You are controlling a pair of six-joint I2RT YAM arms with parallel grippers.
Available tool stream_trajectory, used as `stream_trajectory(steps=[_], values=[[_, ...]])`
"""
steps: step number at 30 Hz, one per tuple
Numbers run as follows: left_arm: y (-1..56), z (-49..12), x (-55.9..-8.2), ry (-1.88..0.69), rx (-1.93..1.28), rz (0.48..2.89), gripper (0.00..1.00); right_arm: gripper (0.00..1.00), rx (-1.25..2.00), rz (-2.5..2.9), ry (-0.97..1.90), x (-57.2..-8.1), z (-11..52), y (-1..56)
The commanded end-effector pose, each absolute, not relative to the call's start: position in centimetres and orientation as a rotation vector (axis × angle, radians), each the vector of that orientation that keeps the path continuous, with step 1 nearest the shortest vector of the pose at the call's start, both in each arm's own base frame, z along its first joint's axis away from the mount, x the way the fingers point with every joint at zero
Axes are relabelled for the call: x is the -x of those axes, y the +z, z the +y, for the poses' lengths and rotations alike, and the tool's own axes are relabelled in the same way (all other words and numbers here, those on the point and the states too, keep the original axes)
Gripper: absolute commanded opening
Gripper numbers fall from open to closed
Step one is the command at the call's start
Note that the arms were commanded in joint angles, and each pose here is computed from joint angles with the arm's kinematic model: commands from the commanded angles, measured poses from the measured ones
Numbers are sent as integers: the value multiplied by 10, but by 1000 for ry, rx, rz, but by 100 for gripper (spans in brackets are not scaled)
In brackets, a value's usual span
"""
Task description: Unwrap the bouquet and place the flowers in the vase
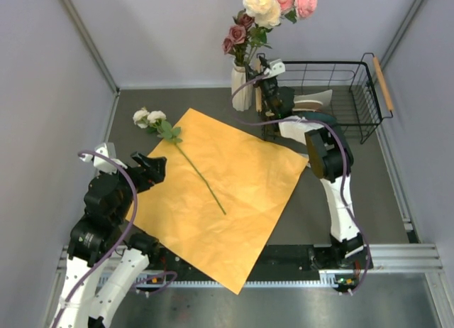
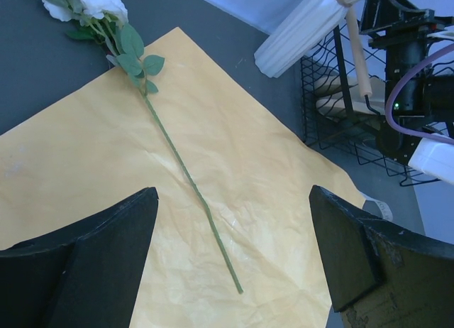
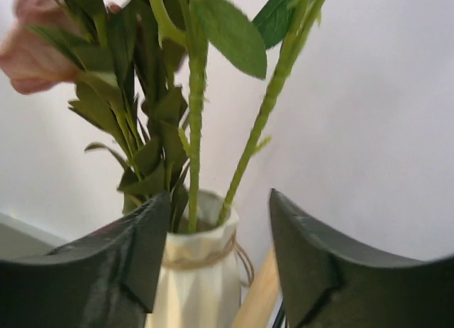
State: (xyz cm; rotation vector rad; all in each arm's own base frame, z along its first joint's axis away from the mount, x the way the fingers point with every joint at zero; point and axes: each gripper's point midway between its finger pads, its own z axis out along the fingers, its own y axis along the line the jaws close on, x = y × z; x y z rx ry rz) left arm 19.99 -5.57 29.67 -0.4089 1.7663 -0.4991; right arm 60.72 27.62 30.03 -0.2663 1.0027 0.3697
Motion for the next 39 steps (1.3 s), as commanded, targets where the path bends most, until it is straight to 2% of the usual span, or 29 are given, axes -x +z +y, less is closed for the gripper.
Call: stream_trajectory(steps=[1,12,15,16,17,19,26,30,37,39], values=[[309,-60,-199,-544,398,1721,93,64,263,973,368,-584,274,336],[304,-63,-196,-571,397,1732,94,99,298,1054,335,-543,264,389],[294,-71,-199,-587,378,1786,95,99,309,1131,307,-532,263,387],[288,-75,-202,-588,372,1814,95,99,306,1115,310,-517,262,404],[285,-80,-202,-608,352,1838,95,99,313,1167,294,-514,260,391],[273,-87,-207,-616,341,1897,96,99,310,1173,285,-493,253,404],[237,-113,-217,-706,342,2052,96,99,171,1402,286,-438,232,357],[212,-113,-227,-682,469,2136,95,99,86,1605,427,-416,244,323],[175,-135,-255,-710,520,2377,94,99,248,1836,486,-358,284,271],[170,-131,-268,-730,553,2380,92,99,268,1859,507,-348,290,267]])
